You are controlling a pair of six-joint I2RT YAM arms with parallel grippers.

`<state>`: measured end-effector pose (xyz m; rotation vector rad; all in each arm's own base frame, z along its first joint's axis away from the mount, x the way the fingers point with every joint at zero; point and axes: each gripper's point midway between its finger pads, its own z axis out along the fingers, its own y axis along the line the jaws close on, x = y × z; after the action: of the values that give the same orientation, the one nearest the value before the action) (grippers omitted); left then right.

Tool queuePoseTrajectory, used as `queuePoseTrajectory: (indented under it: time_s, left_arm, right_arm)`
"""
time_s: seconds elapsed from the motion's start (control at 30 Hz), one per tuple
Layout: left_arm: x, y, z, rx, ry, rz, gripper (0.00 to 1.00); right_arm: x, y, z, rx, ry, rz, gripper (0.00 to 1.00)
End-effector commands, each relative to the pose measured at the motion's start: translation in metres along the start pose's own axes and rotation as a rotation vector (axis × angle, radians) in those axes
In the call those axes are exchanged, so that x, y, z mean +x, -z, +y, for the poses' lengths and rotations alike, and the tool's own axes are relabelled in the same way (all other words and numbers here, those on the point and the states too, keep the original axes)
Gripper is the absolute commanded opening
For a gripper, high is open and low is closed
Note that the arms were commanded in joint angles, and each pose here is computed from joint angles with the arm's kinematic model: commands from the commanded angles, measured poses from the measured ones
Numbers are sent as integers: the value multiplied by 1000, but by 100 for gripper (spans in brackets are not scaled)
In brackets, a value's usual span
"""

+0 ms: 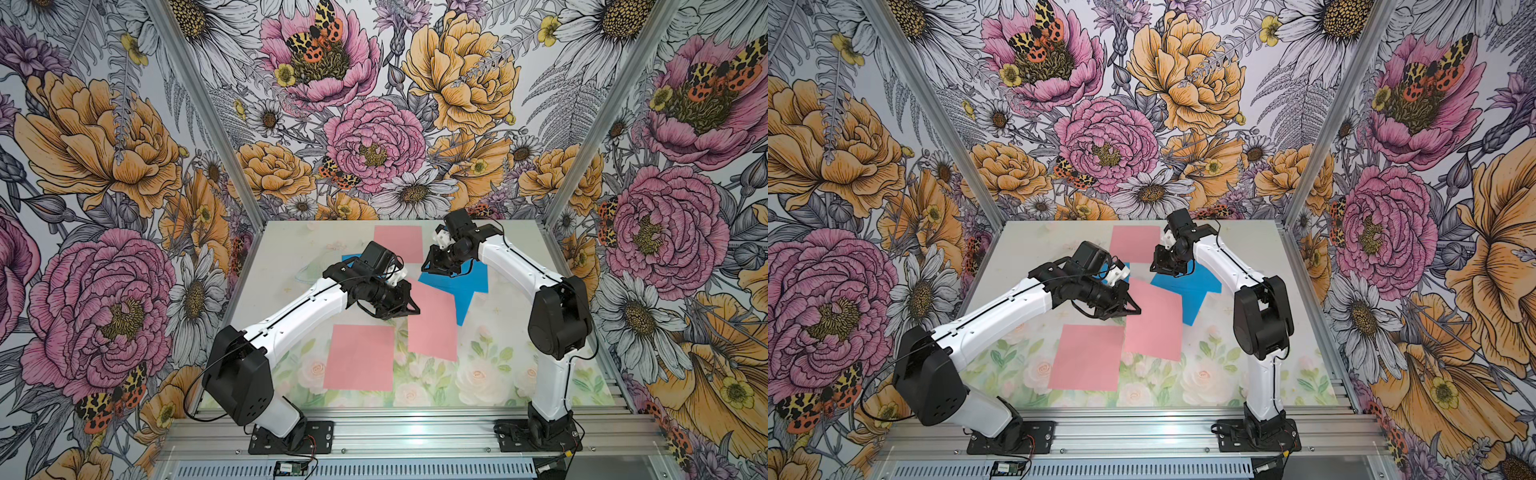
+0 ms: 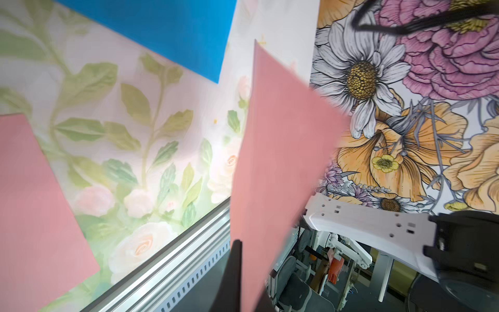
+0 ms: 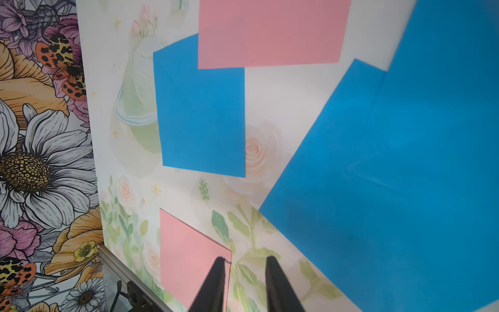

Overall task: Sort the scattered colored papers by color
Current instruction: Place the colored paper.

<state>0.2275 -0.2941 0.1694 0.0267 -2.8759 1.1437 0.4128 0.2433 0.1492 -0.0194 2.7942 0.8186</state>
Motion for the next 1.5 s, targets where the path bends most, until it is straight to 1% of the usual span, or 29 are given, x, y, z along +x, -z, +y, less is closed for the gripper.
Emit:
queuePoseTrajectory:
  time_s: [0.0, 0.13, 0.27, 0.33, 0.4, 0.53, 0.77, 0.9, 0.97, 1.13, 1.33, 1.47]
  left_arm:
    - [6, -11, 64, -181, 82, -23, 0]
    - [-5, -9, 107, -360, 75, -74, 0]
    - [-30, -6, 124, -485, 35, -120, 0]
    - [-40, -6, 131, -532, 14, -123, 0]
    - [-43, -9, 136, -553, 5, -86, 0]
    - [-38, -10, 138, -597, -62, -6, 0]
    - [-27, 10, 149, -699, -156, 102, 0]
    - [-24, 29, 156, -798, -217, 145, 0]
    - [-25, 33, 159, -814, -229, 157, 0]
    - [-16, 34, 165, -818, -206, 169, 0]
    - [-13, 41, 175, -830, -169, 132, 0]
    - [-9, 42, 183, -840, -146, 134, 0]
  right_arm:
    - [-5, 22, -5, 29, 33, -70, 30]
    - [4, 17, -20, 26, 21, -53, 30]
    - [14, 8, -24, 3, 9, -22, 30]
    - [17, 6, -23, -14, -2, -14, 30]
    - [18, 5, -22, -28, -10, -14, 30]
    - [19, 5, -21, -36, -14, -15, 30]
    - [28, -1, -16, -88, -38, -5, 30]
    - [39, -11, -7, -138, -33, 5, 30]
    - [47, -19, 2, -157, -12, 23, 30]
    - [65, -44, 26, -178, 14, 72, 30]
    - [76, -63, 52, -208, 35, 81, 30]
    - [90, -78, 59, -208, 38, 108, 29]
